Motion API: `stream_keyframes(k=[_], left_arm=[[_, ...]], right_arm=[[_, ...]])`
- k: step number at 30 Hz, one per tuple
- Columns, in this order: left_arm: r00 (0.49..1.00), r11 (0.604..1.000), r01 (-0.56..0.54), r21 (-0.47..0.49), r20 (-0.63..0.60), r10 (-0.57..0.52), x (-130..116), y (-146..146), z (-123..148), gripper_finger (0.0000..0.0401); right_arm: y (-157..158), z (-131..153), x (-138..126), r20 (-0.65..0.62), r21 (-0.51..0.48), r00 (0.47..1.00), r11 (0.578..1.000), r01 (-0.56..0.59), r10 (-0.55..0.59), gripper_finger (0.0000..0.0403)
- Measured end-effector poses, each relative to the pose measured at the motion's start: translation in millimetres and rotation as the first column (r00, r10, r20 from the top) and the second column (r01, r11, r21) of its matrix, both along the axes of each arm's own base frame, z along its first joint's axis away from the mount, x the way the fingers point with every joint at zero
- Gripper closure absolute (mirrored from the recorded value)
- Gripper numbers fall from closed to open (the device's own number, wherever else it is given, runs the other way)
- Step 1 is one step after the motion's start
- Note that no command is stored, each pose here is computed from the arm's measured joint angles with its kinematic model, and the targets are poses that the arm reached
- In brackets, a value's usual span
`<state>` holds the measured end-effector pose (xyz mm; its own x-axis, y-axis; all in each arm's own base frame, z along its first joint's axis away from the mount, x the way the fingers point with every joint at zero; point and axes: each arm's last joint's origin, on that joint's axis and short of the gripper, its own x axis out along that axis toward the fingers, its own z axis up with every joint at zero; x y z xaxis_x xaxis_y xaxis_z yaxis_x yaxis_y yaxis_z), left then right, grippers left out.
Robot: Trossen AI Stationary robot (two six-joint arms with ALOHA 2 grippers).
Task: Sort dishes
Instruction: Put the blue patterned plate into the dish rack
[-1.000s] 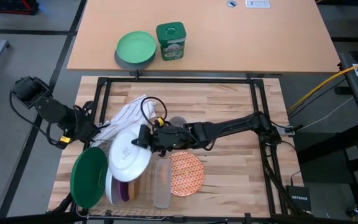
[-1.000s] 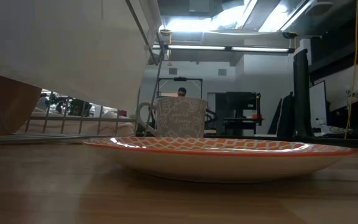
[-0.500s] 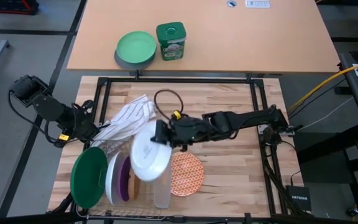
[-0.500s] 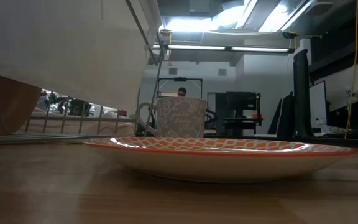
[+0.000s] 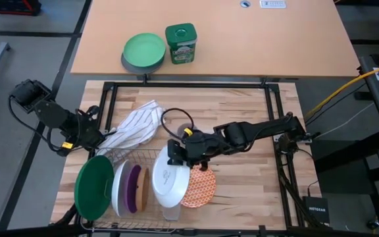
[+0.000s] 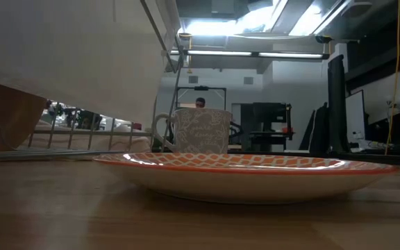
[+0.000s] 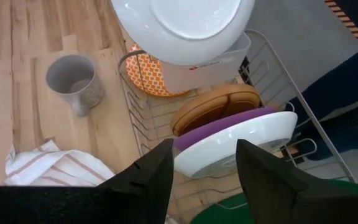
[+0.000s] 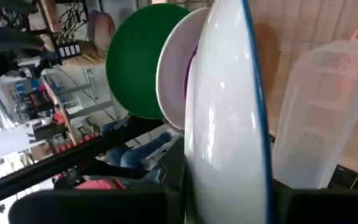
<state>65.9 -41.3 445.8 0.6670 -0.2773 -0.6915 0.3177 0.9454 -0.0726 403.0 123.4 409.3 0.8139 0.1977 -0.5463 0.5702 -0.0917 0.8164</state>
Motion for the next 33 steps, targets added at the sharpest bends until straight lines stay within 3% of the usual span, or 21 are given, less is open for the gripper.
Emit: stream_keyframes(k=[20, 33], left_arm=[[0.999, 0.998, 0.017, 0.055, 0.027, -0.018, 0, 1, 0, 0.0239], [0.998, 0.994, 0.045, 0.103, 0.045, -0.05, 1, 1, 0, 0.0239]], right_arm=[[11, -42, 27, -0.179, 0.21, 0.983, 0.974, 0.087, -0.05, 0.0361], [19, -82, 52, -0.239, 0.222, 0.968, 0.967, 0.128, -0.074, 0.0361]])
